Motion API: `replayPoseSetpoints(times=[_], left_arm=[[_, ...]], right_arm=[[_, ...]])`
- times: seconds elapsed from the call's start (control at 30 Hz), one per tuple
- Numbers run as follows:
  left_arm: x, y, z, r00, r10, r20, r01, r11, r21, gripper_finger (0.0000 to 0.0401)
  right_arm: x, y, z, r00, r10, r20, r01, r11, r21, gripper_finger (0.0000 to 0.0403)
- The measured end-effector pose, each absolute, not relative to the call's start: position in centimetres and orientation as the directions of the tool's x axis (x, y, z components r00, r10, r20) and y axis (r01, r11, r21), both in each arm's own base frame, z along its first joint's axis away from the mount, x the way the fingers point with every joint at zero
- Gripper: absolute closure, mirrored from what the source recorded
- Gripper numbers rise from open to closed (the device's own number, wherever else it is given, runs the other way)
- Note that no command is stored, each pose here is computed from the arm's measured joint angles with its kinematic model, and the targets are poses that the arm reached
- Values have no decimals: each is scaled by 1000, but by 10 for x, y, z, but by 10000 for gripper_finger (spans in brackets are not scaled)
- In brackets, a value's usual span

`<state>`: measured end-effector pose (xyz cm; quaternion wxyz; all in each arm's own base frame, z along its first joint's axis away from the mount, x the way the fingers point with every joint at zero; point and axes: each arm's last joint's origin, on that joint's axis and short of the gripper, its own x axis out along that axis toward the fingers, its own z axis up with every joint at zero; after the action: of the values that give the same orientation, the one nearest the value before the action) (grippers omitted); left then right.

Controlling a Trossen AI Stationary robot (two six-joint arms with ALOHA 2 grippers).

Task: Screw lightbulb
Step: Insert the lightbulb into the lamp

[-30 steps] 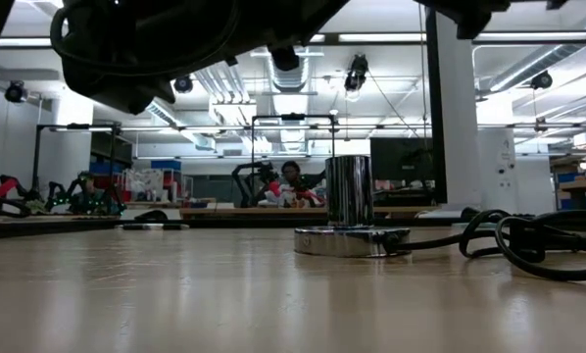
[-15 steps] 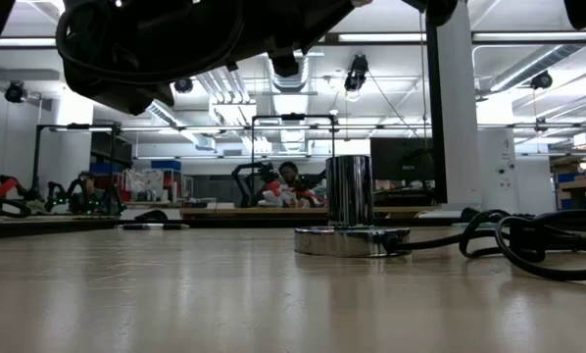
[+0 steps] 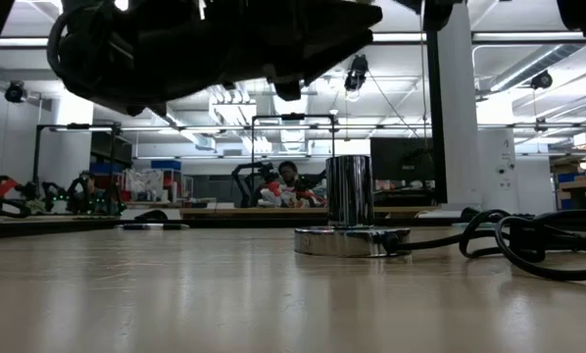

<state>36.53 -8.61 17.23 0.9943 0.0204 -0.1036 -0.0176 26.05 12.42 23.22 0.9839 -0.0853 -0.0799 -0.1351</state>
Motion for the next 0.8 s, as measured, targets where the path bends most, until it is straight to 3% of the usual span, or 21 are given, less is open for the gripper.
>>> replayPoseSetpoints(times=[0.17,0.37,0.57,0.8], left_arm=[[363,-86,168,988,-42,152,38,999,31,228],[335,-78,178,988,-4,156,2,1000,12,228],[296,-64,198,968,160,192,-155,987,-41,240],[282,-59,215,955,174,242,-170,985,-34,248]], right_arm=[[259,121,231,943,-285,173,308,943,-126,277],[245,105,200,948,-298,108,299,954,7,278],[233,91,170,975,-206,81,196,973,122,279],[245,97,136,986,-161,41,155,979,129,279]])
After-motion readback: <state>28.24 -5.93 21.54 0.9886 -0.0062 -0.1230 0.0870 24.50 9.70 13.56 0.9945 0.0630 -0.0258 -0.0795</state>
